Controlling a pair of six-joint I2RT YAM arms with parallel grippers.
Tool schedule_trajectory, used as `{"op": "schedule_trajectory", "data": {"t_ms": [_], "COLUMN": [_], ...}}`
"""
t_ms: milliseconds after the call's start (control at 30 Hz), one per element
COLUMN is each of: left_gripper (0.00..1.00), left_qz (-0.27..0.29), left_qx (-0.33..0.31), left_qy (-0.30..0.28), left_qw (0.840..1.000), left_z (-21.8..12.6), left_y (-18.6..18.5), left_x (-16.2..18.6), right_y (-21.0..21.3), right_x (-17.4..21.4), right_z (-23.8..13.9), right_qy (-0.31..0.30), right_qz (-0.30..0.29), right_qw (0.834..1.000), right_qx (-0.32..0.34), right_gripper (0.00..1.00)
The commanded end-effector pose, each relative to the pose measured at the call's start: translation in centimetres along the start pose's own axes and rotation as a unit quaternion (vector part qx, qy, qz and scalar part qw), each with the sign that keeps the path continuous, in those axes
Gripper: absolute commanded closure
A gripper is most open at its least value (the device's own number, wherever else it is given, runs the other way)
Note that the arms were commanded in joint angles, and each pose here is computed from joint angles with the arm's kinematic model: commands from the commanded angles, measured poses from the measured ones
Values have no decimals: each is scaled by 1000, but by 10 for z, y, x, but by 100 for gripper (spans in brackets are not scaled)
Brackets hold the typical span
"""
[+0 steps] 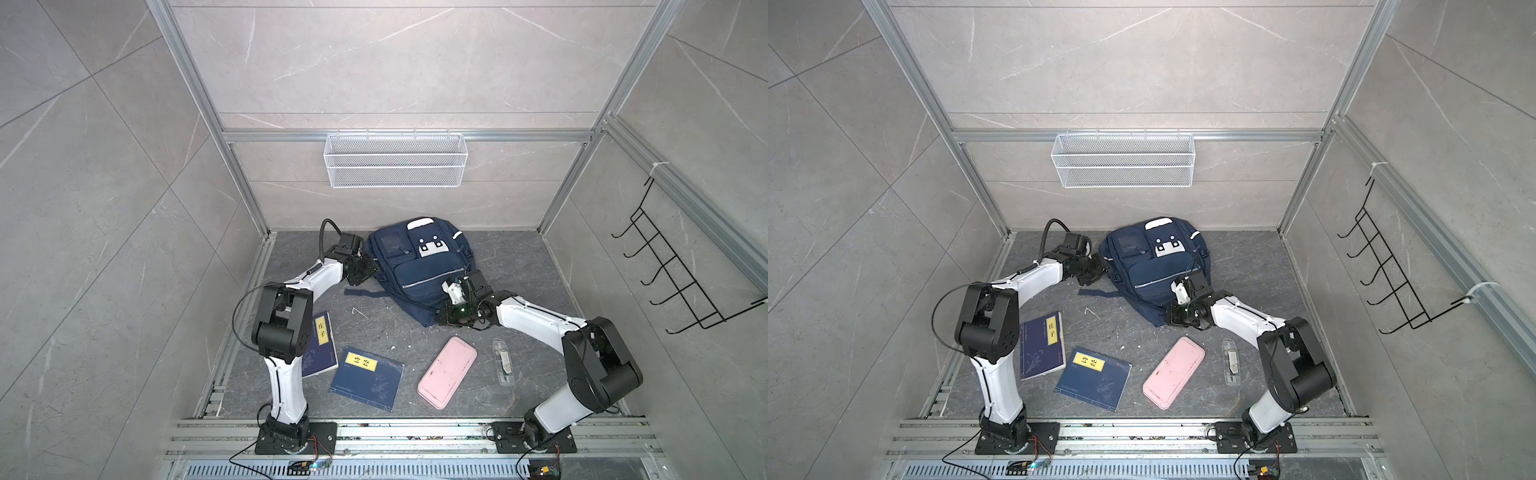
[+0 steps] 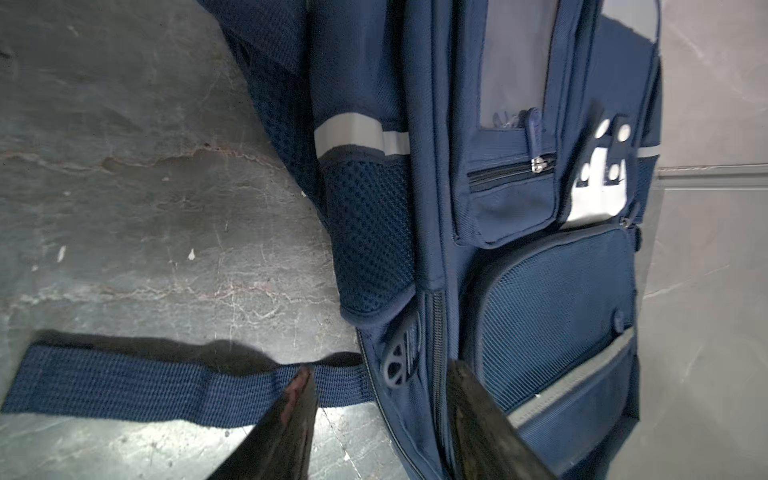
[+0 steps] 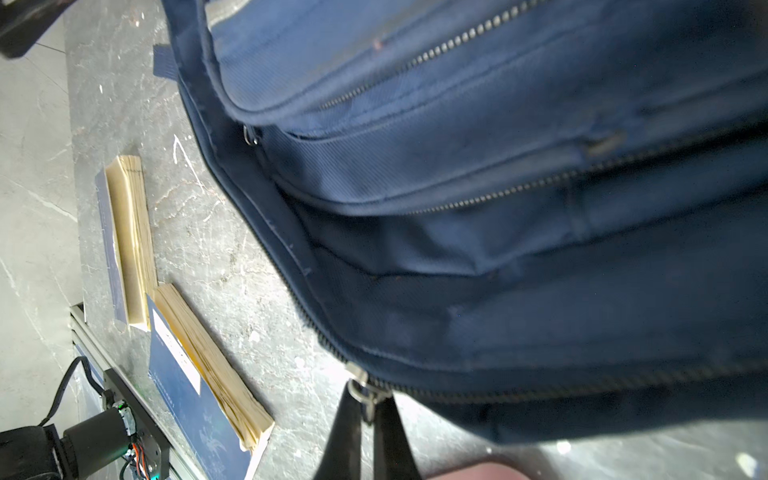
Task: Pack the student bag
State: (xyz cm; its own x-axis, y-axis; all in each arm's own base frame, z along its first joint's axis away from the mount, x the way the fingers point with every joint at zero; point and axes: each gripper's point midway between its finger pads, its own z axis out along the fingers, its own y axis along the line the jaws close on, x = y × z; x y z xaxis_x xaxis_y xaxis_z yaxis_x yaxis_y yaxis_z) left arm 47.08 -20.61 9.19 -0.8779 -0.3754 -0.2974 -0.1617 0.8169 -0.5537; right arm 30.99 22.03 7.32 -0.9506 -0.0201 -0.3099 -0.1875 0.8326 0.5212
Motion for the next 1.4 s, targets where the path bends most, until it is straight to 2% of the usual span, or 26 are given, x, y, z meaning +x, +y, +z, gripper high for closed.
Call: {"op": "schedule_trajectory", "data": {"t_ms": [0,200,300,400,533,833,967,1133,1367], "left_gripper": [46,46,50,66,100,100,100,100,100], "left_qz": [25,28,20,11,-11,-63,-102,-121,-119], "left_qx": [-17,7,4,3,-5,-14,-28,-13,21], "left_qy": [21,27,29,26,20,-16,-41,-56,-60], "left_qw": [999,999,999,1000,1000,998,994,991,991], "left_z": [3,30,40,43,42,12,-7,-16,-14], "left_y": [3,1,5,7,21,64,87,82,46], "left_x": [4,1,-1,-3,0,13,30,47,37], "right_y": [-2,1,1,1,1,2,4,10,38], "right_x": [6,4,3,0,-4,-15,-18,-17,-1], "right_z": [-9,-13,-14,-14,-14,-11,-8,-3,3], "right_qy": [3,2,0,-2,-3,-1,-1,13,42], "right_qz": [-8,-10,-11,-12,-13,-25,-27,-24,-47], "right_qw": [1000,1000,1000,1000,1000,1000,1000,1000,997], "right_qx": [7,5,5,8,7,9,6,-12,-44], "right_gripper": [100,100,100,100,100,100,100,100,100]}}
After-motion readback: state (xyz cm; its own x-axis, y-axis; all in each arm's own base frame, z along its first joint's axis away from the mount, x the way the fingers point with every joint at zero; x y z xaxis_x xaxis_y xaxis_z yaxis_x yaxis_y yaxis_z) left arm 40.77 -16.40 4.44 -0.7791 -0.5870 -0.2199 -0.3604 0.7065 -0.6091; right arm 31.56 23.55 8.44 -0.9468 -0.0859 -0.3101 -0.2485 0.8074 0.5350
